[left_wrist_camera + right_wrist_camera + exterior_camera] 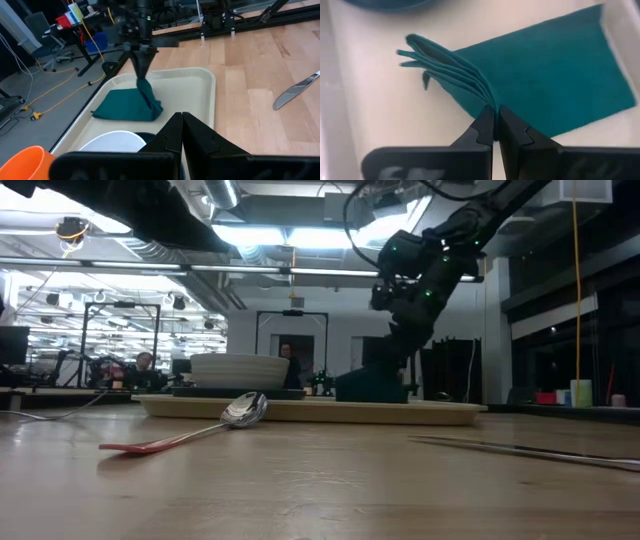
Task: Set up tray
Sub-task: Put the green table napkin on the brown serving tray to the right of the green plate
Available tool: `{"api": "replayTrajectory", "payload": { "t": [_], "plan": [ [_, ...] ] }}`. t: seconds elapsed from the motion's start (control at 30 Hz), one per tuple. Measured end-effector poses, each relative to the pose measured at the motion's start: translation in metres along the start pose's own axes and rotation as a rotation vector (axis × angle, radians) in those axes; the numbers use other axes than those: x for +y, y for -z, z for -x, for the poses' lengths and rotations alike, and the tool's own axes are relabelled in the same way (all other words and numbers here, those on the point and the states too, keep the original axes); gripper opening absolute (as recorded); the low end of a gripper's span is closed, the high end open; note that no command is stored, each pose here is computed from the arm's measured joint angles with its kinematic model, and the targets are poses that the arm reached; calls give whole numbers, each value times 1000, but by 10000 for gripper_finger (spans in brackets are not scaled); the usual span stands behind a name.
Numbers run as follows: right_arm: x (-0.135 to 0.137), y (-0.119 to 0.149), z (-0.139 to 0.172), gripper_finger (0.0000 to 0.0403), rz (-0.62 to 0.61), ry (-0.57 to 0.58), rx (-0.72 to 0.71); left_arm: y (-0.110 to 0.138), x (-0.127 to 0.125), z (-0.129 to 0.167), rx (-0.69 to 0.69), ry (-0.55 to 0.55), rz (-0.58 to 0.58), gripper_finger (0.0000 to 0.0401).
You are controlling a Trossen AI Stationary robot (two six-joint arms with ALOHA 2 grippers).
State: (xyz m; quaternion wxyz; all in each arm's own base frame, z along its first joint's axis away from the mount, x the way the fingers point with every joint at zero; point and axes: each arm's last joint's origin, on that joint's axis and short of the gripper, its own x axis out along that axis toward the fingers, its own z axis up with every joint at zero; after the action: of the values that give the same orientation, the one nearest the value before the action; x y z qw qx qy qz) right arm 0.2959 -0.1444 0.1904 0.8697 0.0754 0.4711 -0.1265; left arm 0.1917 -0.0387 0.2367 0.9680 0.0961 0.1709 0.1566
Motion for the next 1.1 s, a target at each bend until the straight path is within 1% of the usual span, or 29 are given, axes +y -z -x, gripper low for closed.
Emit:
{"api": "replayTrajectory", "payload": {
  "t": [0.3,0.67,1.1],
  "plan": [
    [20,13,-9,13,10,-34,44,0,0,0,0,0,0,4],
    [24,35,-18,15,-5,-43,106,0,0,0,0,1,1,4],
    [41,36,-20,14,41,-100,92,0,0,0,0,1,3,4]
  ]
}}
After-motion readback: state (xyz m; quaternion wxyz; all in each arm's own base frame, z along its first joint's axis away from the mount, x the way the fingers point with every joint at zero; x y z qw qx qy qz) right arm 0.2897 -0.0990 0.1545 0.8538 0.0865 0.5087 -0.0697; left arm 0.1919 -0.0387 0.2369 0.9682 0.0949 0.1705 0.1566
